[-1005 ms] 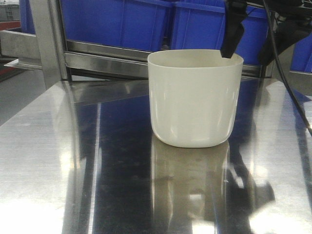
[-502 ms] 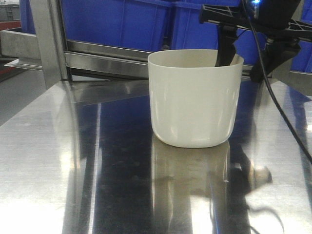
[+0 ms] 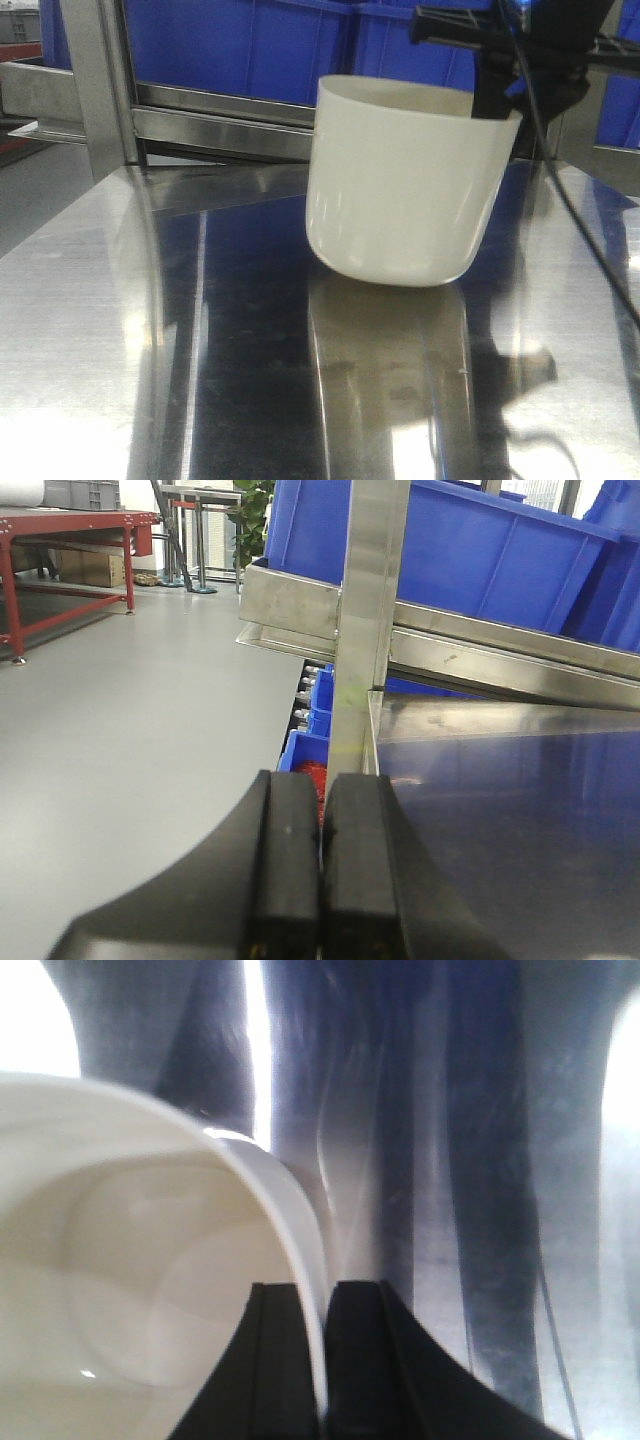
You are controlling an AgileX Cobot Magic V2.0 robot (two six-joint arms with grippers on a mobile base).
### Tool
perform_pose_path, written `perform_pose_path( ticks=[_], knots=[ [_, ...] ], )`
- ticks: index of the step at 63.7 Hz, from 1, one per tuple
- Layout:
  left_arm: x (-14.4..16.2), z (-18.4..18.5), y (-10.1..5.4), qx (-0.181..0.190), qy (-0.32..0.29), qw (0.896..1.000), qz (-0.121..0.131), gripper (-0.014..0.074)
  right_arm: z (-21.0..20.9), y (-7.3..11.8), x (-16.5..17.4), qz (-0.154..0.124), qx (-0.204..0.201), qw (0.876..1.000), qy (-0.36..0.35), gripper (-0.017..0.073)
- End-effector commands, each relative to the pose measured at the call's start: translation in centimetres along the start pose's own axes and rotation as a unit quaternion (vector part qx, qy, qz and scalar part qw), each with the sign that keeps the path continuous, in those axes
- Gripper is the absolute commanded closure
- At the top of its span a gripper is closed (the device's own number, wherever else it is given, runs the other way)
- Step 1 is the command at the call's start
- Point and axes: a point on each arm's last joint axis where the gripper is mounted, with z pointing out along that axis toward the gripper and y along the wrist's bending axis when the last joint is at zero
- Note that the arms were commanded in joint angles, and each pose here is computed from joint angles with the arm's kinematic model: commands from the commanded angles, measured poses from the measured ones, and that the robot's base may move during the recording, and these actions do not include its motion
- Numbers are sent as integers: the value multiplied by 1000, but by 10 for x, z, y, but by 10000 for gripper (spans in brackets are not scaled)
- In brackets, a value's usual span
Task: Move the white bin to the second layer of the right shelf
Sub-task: 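Lift the white bin off the table with the right gripper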
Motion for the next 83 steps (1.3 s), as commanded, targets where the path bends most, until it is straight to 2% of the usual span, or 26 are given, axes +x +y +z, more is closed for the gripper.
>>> perform_pose_path(
  ticks=[1,6,12,16,22,33,42,57,74,83],
  knots=[
    [1,0,1,2,-34,999,-3,509,-52,9,-16,-28,-33,995,-86,503],
    [1,0,1,2,-34,999,-3,509,-65,9,-19,-50,-23,994,-98,503],
    [1,0,1,2,-34,999,-3,509,-77,7,-20,-63,-12,992,-110,503],
    [1,0,1,2,-34,999,-3,509,-82,3,-21,-83,9,989,-121,503],
    [1,0,1,2,-34,999,-3,509,-92,-4,-23,-121,51,981,-146,504],
    [1,0,1,2,-34,999,-3,509,-103,-16,-23,-154,102,965,-188,504],
    [1,0,1,2,-34,999,-3,509,-102,-33,-10,-148,97,962,-208,505],
    [1,0,1,2,-34,999,-3,509,-94,-79,36,-120,105,961,-224,505],
    [1,0,1,2,-34,999,-3,509,-109,-95,70,-117,86,943,-298,505],
    [1,0,1,2,-34,999,-3,509,-118,-108,82,-99,96,937,-321,505]
  ],
)
